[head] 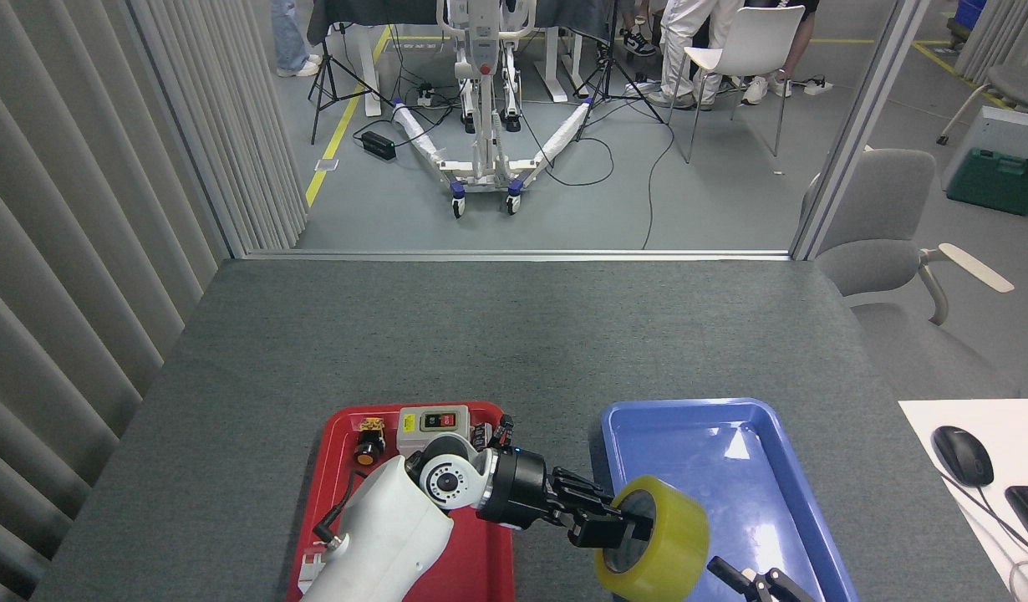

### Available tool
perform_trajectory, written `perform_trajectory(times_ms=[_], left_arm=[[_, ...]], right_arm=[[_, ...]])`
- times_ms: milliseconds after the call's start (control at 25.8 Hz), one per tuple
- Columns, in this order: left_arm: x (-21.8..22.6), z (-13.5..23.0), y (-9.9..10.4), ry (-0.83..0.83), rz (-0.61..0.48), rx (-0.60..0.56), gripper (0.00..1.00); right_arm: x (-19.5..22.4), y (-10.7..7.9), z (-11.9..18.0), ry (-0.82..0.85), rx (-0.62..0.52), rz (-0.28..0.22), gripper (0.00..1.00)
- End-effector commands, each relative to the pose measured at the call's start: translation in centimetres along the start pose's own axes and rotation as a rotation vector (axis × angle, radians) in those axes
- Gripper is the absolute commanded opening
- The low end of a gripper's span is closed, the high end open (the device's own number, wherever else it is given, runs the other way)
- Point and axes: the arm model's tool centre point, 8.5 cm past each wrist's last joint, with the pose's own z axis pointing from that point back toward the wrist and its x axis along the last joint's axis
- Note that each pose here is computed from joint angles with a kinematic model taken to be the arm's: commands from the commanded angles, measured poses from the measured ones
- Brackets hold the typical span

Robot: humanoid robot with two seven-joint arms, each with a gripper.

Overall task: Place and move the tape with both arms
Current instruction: 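Lower the tape into the blue tray and open the left gripper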

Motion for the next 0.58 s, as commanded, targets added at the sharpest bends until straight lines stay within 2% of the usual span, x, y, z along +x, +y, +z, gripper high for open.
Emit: perform_trajectory(times_ms=[0, 348, 426, 542], left_arm=[[0.0, 0.0, 0.0, 0.001, -0.002, -0.003, 0.00], [0.5, -0.7, -0.1, -0.014, -0.012, -0.014, 0.00], [0.5, -0.7, -0.1, -0.014, -0.012, -0.013, 0.00], [0.7, -1.1, -0.3, -0.019, -0.017, -0.027, 0.00]], right_arm=[[0.3, 0.0, 0.0, -0.004, 0.002, -0.005, 1.00], [0.3, 0.2, -0.4, -0.018, 0.001, -0.007, 1.00], [0.7, 0.3, -0.6, -0.027, -0.001, -0.015, 0.95], [1.2, 0.5, -0.9, -0.043, -0.001, -0.024, 0.84]])
